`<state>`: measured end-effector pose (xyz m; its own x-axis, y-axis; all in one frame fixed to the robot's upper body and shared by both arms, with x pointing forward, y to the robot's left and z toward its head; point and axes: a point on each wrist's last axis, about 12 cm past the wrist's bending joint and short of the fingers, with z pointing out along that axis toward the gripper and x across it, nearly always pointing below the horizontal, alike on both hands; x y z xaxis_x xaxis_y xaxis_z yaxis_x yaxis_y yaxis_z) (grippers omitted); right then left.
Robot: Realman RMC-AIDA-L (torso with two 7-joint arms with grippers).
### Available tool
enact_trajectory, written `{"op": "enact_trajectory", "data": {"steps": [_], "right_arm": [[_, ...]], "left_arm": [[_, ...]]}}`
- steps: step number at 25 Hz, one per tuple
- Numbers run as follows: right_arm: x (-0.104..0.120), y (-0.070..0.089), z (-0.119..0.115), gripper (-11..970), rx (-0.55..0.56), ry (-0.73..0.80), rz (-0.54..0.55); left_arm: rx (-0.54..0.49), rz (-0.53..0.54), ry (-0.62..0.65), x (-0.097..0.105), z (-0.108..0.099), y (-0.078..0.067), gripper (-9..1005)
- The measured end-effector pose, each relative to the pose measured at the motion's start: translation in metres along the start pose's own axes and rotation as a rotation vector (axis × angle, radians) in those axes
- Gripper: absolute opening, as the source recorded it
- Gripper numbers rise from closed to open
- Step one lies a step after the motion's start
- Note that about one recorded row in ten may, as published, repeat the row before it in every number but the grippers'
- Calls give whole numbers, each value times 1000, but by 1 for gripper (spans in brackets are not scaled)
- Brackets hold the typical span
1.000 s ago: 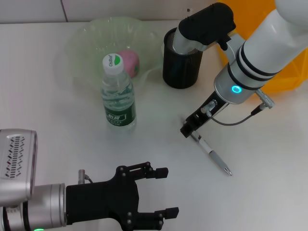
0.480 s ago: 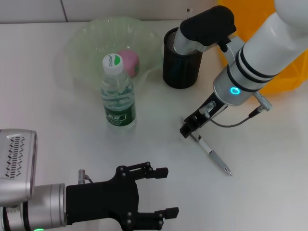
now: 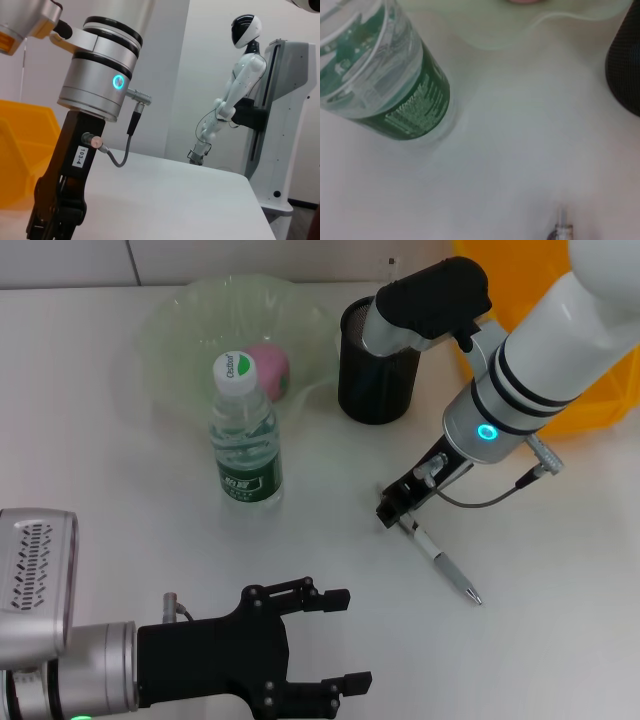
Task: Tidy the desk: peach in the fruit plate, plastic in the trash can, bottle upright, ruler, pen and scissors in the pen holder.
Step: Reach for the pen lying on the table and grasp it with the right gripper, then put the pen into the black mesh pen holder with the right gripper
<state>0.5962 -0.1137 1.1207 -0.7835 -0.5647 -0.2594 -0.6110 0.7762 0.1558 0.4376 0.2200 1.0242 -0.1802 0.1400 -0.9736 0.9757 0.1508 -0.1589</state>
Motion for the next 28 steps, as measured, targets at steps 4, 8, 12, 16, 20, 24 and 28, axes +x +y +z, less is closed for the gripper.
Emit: {"op": "enact_trajectory", "data": {"steps": [4, 8, 12, 16, 20, 24, 28], "right_arm": [[1, -1, 1, 421, 1, 1, 2], [1, -1, 1, 299, 1, 2, 3], [2, -2, 3, 287, 3, 8, 7], [1, -2, 4, 276, 7, 17, 1], [1, 0, 4, 264, 10, 17, -10], [1, -1, 5, 231, 11, 8, -11], [0, 1, -3, 136, 0, -37, -26]], "left_arm": [[-1, -1, 0, 0, 0, 0, 800], [-2, -1, 0, 0, 0, 0, 800], [-2, -1, 0, 0, 0, 0, 800], [-2, -1, 0, 0, 0, 0, 800], [-2, -1, -1, 0, 0, 0, 800], [-4, -1, 1, 0, 0, 0, 800], [-4, -1, 1, 0, -1, 0, 800]]}}
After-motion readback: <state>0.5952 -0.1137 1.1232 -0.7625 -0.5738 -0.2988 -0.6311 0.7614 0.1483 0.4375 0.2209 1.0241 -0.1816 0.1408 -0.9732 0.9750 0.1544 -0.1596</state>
